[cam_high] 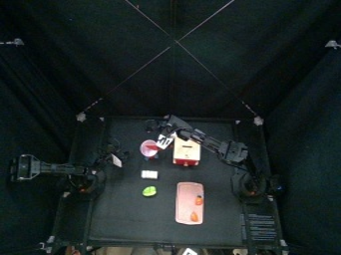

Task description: Put knife in cup

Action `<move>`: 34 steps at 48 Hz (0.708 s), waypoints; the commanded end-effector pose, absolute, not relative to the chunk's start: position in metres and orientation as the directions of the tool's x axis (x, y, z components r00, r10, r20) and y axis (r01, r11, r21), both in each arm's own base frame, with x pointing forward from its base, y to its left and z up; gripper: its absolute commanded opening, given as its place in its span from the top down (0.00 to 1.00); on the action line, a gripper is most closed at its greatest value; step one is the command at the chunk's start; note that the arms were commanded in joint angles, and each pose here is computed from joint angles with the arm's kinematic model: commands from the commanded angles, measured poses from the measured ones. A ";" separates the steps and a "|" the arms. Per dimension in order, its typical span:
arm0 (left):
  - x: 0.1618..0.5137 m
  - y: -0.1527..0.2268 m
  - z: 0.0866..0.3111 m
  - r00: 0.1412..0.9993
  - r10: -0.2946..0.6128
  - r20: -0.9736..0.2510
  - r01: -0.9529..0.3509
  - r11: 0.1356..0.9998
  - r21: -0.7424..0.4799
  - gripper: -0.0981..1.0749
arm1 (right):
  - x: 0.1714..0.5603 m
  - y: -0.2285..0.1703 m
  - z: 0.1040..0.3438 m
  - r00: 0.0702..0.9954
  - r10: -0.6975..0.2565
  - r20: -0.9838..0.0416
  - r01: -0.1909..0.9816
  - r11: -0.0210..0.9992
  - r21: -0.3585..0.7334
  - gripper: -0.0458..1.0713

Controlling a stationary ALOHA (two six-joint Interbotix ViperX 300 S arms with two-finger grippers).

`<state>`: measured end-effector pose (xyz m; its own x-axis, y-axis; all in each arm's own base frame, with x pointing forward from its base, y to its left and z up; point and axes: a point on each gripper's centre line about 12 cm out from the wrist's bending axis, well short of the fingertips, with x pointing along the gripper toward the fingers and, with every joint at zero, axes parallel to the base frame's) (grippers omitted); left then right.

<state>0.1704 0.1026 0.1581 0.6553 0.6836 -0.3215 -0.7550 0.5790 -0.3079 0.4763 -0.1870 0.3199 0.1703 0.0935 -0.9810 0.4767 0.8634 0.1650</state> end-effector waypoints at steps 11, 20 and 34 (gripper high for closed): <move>0.173 0.103 0.161 0.659 0.685 -0.311 -0.751 0.583 -0.310 0.13 | 0.475 -0.192 0.336 0.210 0.048 -0.977 0.480 0.865 0.145 0.66; 0.173 0.103 0.161 0.660 0.685 -0.310 -0.751 0.584 -0.310 0.13 | 0.480 -0.194 0.333 0.214 0.047 -0.976 0.479 0.865 0.147 0.59; 0.173 0.103 0.162 0.660 0.685 -0.308 -0.750 0.584 -0.311 0.13 | 0.487 -0.194 0.331 0.228 0.052 -0.972 0.466 0.871 0.156 0.57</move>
